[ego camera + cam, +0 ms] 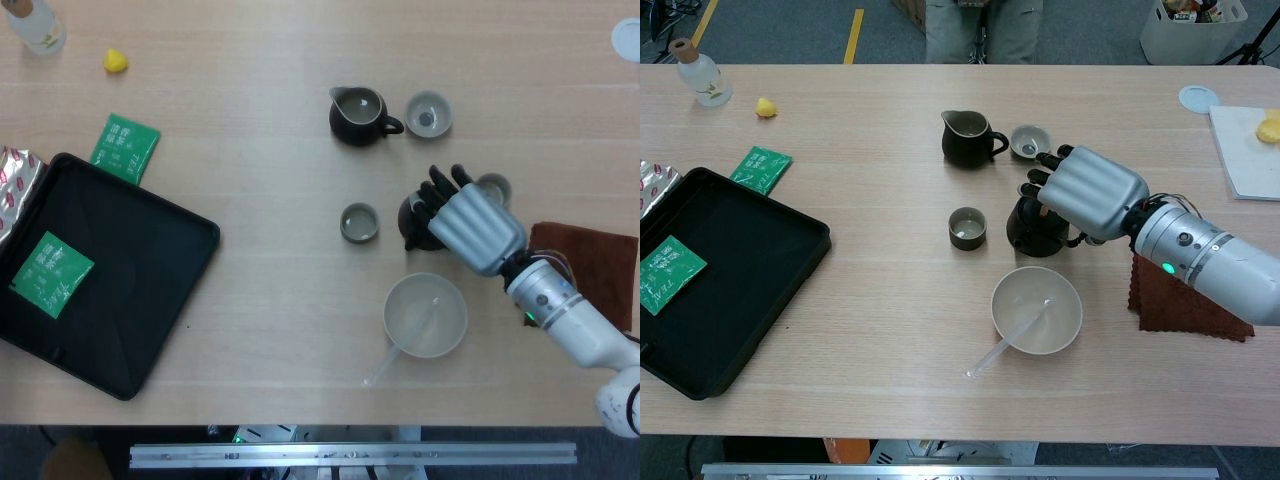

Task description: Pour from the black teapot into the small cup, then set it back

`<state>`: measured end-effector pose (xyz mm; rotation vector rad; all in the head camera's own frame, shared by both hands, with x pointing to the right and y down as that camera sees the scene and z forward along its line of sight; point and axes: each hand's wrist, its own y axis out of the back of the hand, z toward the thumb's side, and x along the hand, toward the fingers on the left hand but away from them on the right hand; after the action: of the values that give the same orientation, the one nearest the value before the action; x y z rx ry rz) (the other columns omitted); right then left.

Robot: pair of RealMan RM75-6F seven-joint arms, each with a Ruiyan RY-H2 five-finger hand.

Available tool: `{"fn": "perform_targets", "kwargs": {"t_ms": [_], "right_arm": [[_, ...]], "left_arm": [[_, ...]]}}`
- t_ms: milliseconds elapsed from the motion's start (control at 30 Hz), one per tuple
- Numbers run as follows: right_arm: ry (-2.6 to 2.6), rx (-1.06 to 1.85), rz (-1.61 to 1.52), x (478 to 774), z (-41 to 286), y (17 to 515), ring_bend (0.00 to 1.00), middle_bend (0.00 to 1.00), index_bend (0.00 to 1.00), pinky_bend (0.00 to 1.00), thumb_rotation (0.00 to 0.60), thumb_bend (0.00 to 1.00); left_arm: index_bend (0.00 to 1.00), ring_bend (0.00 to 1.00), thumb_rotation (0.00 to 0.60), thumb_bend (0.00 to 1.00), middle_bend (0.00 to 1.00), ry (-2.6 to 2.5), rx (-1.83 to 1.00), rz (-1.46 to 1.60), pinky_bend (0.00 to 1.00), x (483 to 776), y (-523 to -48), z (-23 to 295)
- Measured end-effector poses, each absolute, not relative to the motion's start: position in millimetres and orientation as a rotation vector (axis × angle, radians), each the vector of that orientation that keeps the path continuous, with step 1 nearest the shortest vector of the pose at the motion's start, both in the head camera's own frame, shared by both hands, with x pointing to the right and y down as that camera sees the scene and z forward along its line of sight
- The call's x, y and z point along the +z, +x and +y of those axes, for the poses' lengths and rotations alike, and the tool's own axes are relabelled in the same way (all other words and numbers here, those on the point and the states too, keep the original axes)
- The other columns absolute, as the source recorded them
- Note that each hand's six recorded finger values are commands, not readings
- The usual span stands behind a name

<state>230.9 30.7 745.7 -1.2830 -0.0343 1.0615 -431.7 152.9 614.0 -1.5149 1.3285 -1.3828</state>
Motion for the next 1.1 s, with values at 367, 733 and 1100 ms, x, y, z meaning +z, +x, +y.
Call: {"fn": "perform_targets", "kwargs": {"t_ms": [367,733,1100], "right_arm": [[-1.318,1.067,-0.110,738.1,18.2,218.0,0.14,0.25,0.21,0.26,0.600,0.17],[-1.342,1.057,-0.171,732.3,4.1,193.6,0.14,0.27,0.21,0.26,0.600,0.21],[-1.360,1.100,-0.199,739.0,-9.2,184.3,0.21,0.33,0.25,0.29,0.600,0.26]], "left_arm": [[0.11,0.10,0.600,0.30,0.17,-1.511,-1.389,1.332,0.09,613.9,-435.6,154.1],[0.11,0.10,0.600,0.30,0.17,-1.506,-1.395,1.337,0.09,612.9,-438.3,155.1],[0.11,0.10,0.600,0.30,0.17,-1.501,-1.397,1.342,0.09,611.2,-440.5,156.7]]}}
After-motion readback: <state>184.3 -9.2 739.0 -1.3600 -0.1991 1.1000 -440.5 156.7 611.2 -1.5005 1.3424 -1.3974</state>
